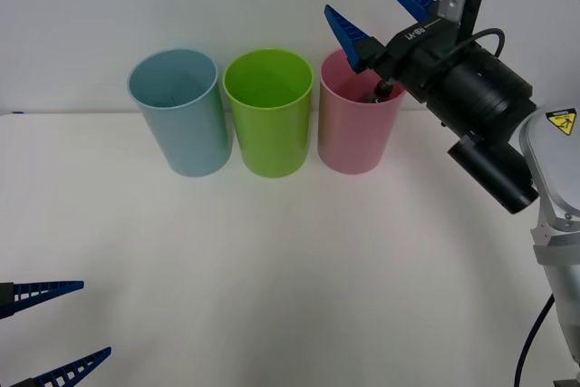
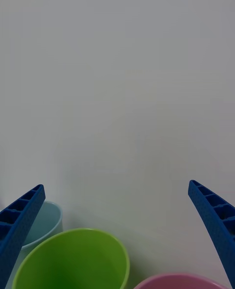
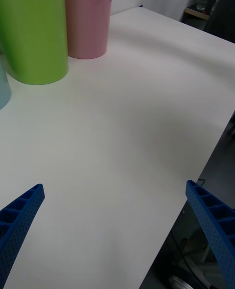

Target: Put cans in the blue bin and PET bottles in the pink bin and trash in the green bin.

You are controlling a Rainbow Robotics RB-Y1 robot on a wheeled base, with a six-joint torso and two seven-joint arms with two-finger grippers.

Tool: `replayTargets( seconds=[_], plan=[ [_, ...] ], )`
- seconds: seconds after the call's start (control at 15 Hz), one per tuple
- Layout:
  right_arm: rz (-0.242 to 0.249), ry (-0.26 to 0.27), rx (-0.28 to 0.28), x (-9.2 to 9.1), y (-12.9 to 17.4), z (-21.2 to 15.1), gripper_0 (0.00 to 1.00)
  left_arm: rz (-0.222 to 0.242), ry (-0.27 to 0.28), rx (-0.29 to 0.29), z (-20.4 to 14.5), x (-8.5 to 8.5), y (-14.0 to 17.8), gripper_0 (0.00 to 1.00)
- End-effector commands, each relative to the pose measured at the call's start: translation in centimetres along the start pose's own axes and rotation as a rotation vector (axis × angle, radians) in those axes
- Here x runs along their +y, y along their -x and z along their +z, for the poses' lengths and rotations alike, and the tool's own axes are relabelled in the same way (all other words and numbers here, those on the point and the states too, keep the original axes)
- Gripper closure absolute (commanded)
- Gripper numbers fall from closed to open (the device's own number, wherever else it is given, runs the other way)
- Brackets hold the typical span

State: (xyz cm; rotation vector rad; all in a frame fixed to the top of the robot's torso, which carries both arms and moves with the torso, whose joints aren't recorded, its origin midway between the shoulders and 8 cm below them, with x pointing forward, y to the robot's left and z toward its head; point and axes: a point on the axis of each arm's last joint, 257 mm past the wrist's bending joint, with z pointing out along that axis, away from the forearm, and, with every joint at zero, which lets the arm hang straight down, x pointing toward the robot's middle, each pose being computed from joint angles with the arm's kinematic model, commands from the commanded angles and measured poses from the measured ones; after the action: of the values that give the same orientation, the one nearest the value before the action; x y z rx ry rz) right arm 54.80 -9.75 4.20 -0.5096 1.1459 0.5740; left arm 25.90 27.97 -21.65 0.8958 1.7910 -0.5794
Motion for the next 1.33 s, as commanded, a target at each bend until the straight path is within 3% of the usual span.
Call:
replayTargets(
  seconds=[0.07,0.27,0.53,0.6,1.0,1.33],
  plan=[
    [0.019,0.071,0.006,1.5,0.7,-3.7,0.0,0.0,0.0,0.0,0.0,0.0,0.0,0.0],
    [0.039,0.137,0.036,3.4,0.2,-8.8,0.0,0.0,0.0,0.0,0.0,0.0,0.0,0.0],
    [0.043,0.235,0.125,5.7,-2.2,-15.0,0.0,0.0,0.0,0.0,0.0,0.0,0.0,0.0],
    [0.018,0.254,0.133,6.1,-2.7,-16.3,0.0,0.0,0.0,0.0,0.0,0.0,0.0,0.0],
    [-0.018,0.283,0.205,8.6,-7.1,-20.8,0.0,0.0,0.0,0.0,0.0,0.0,0.0,0.0],
    [0.015,0.366,0.269,10.3,-10.4,-23.3,0.0,0.0,0.0,0.0,0.0,0.0,0.0,0.0]
  ],
)
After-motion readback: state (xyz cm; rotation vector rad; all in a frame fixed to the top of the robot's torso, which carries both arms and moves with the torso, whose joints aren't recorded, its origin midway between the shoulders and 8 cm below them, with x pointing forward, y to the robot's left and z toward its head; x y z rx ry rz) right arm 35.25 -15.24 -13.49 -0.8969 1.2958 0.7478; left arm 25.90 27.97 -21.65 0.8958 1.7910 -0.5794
